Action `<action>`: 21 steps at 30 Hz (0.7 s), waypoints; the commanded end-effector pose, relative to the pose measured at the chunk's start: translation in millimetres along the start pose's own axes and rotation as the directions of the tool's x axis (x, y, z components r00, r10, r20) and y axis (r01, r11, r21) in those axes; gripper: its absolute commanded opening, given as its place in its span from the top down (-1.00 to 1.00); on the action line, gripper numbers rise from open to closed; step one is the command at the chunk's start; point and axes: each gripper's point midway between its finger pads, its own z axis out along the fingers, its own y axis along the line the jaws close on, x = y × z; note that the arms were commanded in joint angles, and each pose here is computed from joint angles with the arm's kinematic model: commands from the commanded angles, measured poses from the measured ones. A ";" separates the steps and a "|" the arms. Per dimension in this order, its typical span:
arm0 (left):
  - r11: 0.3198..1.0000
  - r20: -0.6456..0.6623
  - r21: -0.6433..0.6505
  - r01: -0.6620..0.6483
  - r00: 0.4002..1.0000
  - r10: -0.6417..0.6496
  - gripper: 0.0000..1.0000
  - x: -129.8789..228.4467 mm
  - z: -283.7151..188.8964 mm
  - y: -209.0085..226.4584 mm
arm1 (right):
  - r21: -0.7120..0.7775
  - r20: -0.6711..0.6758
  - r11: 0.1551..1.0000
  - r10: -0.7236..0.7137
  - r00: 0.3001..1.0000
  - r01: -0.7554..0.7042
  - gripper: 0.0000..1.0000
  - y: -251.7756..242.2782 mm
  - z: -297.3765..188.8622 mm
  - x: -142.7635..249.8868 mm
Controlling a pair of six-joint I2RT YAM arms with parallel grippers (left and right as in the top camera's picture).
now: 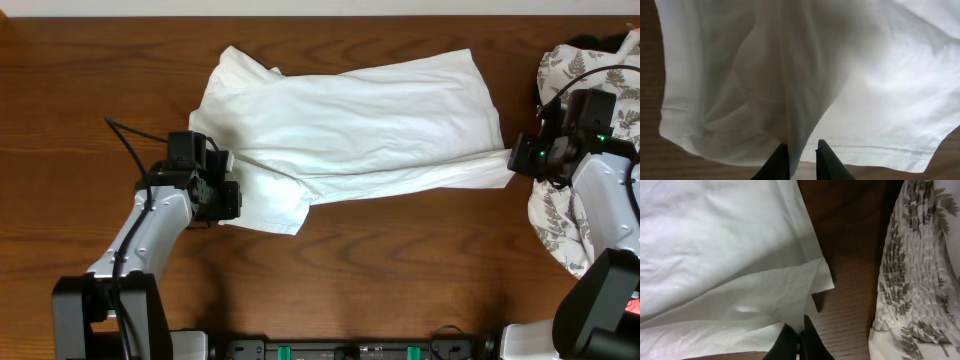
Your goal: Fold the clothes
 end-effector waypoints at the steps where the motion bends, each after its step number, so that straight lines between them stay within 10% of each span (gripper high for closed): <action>1: 1.000 -0.017 0.006 0.000 1.000 0.000 0.63 5.6 5.9 -0.3 | 0.000 -0.007 1.000 0.017 1.000 -0.017 0.97 -1.3 2.0 1.7; 21: 0.998 0.098 0.016 0.056 0.994 -0.057 0.88 -30.3 -7.4 -3.9 | 0.001 -0.007 1.000 0.017 1.000 -0.017 0.97 -1.3 2.0 1.6</action>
